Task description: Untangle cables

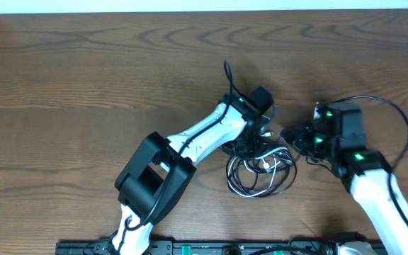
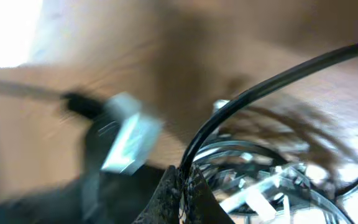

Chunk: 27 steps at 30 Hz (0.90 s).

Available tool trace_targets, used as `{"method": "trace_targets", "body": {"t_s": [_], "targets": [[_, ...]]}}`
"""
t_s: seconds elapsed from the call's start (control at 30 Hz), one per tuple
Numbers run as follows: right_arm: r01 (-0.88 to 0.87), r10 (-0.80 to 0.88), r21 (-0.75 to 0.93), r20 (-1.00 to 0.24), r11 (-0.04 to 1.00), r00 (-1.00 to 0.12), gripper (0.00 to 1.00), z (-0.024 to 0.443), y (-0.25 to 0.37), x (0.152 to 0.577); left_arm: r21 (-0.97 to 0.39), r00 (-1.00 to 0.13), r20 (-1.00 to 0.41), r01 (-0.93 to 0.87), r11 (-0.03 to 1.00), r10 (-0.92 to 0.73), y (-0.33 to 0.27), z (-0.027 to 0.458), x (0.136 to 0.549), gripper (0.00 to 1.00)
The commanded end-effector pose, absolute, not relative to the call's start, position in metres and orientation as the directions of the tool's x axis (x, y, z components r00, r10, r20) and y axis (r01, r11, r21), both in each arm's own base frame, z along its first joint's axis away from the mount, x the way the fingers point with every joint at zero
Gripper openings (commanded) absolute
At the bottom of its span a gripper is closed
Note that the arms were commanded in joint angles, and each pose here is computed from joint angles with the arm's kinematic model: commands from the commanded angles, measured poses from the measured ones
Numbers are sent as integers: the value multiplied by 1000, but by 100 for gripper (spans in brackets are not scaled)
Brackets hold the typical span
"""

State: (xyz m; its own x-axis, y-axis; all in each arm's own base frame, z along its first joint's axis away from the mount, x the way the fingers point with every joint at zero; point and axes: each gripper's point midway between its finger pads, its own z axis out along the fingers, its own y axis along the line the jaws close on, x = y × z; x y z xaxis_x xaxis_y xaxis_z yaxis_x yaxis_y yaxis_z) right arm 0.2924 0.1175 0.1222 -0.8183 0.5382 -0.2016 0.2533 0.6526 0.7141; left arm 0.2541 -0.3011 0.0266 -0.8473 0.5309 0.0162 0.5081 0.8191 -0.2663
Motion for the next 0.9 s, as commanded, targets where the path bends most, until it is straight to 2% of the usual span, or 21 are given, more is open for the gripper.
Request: {"method": "trace_targets", "body": {"t_s": [0.0, 0.2, 0.4, 0.6, 0.7, 0.87], "targets": [[61, 454, 762, -318, 645, -832, 1, 160, 125, 284, -237, -866, 7, 484, 842, 500, -287, 32, 264, 7], [-29, 510, 760, -464, 649, -725, 1, 206, 106, 280, -244, -881, -31, 466, 851, 473, -279, 54, 272, 7], [24, 591, 717, -555, 697, -585, 1, 225, 68, 281, -187, -899, -1, 430, 883, 438, -263, 57, 270, 7], [239, 650, 635, -557, 735, -517, 1, 199, 25, 277, -131, -909, 15, 412, 902, 417, -252, 56, 271, 7], [336, 662, 586, -527, 738, -533, 1, 180, 15, 267, -134, -909, 6, 413, 901, 418, -253, 57, 272, 7], [405, 665, 545, -458, 734, -589, 1, 156, 15, 256, -152, -908, -22, 416, 896, 418, -258, 62, 275, 7]]}}
